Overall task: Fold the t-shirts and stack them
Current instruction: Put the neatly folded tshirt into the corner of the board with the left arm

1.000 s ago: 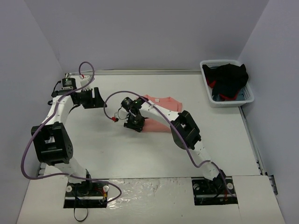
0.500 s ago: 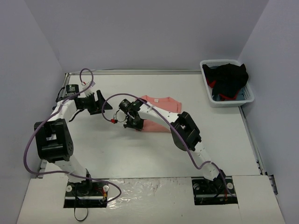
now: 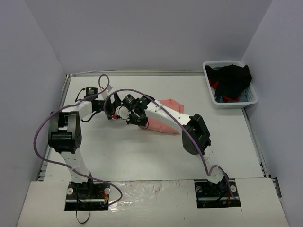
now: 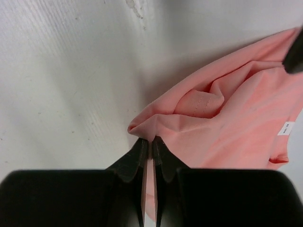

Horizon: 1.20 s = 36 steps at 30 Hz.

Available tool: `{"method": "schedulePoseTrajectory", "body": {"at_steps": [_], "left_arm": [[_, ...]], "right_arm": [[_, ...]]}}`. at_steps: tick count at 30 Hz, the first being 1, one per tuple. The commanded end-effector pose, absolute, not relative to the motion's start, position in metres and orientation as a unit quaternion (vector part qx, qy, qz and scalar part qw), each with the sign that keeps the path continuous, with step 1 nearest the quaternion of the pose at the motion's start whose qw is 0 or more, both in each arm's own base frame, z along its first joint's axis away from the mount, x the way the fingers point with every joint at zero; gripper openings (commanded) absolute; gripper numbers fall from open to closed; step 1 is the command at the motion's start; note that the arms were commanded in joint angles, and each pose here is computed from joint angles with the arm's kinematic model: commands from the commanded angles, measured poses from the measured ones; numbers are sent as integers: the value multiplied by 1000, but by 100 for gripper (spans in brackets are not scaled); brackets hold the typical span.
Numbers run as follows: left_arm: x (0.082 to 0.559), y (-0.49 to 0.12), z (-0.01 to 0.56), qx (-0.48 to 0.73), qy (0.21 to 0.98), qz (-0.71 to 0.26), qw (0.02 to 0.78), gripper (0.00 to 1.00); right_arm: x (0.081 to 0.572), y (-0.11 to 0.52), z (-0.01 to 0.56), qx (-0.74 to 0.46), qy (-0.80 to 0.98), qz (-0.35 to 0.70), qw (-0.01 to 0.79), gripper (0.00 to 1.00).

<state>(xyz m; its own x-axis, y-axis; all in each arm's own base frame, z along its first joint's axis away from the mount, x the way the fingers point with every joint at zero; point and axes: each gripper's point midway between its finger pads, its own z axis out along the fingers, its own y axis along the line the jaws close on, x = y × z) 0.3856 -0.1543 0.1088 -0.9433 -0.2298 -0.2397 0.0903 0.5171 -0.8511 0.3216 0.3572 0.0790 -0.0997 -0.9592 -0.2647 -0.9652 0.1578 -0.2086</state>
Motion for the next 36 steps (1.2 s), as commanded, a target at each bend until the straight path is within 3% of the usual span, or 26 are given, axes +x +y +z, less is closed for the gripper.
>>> {"method": "schedulePoseTrajectory", "body": {"at_steps": [1, 23, 26, 28, 30, 32, 36], "left_arm": [[394, -179, 124, -42, 831, -531, 161, 94], [370, -257, 52, 0, 863, -504, 46, 94], [367, -262, 44, 2, 862, -506, 32, 99], [366, -263, 42, 3, 860, -509, 27, 79], [366, -263, 39, 2, 861, -508, 25, 67], [368, -263, 37, 3, 864, -502, 28, 48], [373, -255, 37, 16, 880, -473, 37, 46]], "right_arm": [[315, 346, 86, -648, 745, -5, 157, 0], [314, 351, 77, -653, 744, -1, 141, 0], [314, 350, 77, -654, 743, -3, 140, 0], [314, 350, 77, -654, 743, -2, 140, 0], [314, 350, 78, -655, 743, -2, 140, 0], [314, 348, 78, -654, 743, -2, 139, 0], [309, 345, 82, -656, 742, 2, 138, 0]]}}
